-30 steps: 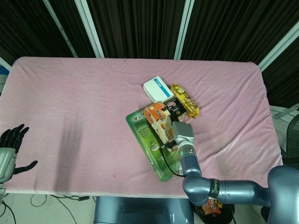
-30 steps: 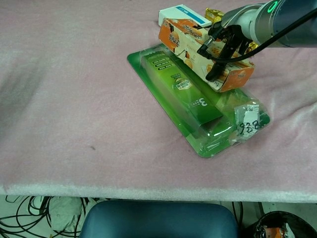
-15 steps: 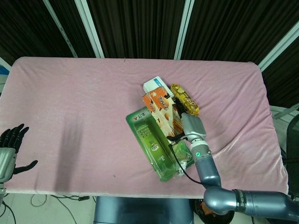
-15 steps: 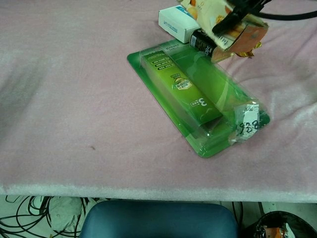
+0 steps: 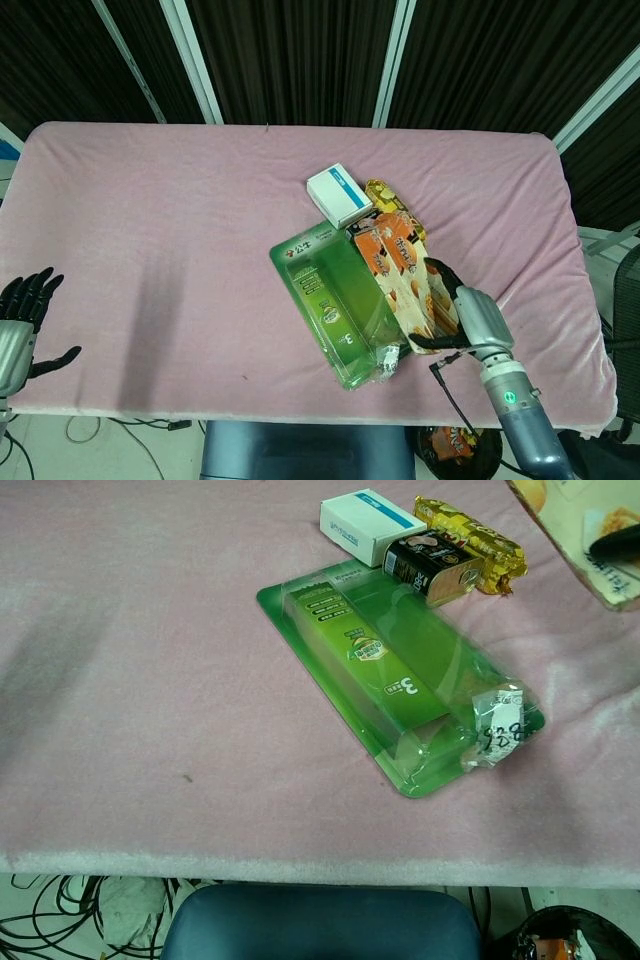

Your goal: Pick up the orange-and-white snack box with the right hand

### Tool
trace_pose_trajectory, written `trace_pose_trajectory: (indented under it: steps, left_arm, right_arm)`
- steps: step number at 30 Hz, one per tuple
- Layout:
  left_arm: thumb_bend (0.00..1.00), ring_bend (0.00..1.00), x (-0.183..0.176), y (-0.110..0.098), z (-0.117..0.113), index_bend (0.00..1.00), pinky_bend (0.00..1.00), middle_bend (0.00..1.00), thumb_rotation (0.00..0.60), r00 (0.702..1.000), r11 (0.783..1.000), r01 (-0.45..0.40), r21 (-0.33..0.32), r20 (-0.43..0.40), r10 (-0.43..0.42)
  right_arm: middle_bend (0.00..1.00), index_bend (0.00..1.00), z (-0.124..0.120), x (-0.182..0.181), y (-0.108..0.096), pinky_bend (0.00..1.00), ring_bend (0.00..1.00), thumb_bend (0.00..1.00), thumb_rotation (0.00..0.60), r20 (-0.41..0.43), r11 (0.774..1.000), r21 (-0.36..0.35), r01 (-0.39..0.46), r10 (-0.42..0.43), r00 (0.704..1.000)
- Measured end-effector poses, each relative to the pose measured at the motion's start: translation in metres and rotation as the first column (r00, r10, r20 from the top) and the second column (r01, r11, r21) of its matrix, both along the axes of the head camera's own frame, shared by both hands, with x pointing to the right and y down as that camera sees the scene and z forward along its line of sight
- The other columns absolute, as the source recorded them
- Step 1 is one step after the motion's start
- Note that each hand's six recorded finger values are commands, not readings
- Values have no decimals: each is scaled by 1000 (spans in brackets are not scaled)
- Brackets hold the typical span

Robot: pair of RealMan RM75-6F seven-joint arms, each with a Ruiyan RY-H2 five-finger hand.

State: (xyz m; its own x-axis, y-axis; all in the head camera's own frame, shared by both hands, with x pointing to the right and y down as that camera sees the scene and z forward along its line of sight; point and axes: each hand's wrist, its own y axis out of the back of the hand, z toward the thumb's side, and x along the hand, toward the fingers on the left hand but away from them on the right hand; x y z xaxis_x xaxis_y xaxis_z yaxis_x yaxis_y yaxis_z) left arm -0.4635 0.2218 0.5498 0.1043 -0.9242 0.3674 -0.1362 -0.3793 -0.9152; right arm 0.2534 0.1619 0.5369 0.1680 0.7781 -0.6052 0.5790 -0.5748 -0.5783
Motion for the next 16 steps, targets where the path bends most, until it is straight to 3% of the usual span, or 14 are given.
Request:
trace_pose_trajectory:
  steps: [8, 16]
  left_arm:
    - [0, 0, 1, 1, 0, 0, 0, 0, 600, 1000, 1000, -22, 7, 2, 22]
    - [0, 0, 1, 1, -1, 0, 0, 0, 600, 1000, 1000, -23, 13, -2, 23]
  right_arm:
    - [599, 303, -25, 9, 32, 498, 641, 443, 600, 108, 999, 21, 38, -41, 993]
    - [599, 303, -19, 20, 47, 498, 641, 444, 600, 110, 998, -17, 58, -56, 992]
